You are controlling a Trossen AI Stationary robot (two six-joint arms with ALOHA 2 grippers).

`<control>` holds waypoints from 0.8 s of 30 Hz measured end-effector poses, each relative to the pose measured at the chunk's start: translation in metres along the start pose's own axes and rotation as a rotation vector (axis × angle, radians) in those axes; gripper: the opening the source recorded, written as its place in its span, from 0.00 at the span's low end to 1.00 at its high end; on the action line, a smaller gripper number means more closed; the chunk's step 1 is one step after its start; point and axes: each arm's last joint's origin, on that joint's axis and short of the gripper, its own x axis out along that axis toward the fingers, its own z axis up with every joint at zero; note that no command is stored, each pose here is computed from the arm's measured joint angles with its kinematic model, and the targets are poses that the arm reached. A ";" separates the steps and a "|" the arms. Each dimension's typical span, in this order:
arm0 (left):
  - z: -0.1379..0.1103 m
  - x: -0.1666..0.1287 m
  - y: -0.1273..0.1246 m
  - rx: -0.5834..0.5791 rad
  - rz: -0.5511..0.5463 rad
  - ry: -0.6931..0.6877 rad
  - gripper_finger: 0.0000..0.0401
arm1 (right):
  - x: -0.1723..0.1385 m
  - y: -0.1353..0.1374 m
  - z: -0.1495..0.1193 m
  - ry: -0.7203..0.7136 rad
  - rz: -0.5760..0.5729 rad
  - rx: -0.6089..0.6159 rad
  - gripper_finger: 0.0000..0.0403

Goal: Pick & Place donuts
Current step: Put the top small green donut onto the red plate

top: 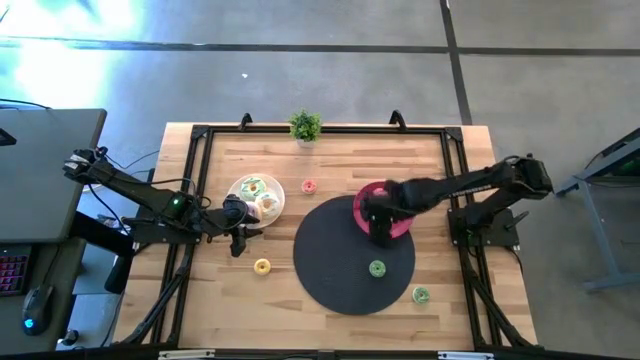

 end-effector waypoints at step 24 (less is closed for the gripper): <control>0.000 0.000 0.000 0.000 0.001 -0.001 0.42 | 0.065 0.075 -0.105 -0.239 0.262 -0.293 0.36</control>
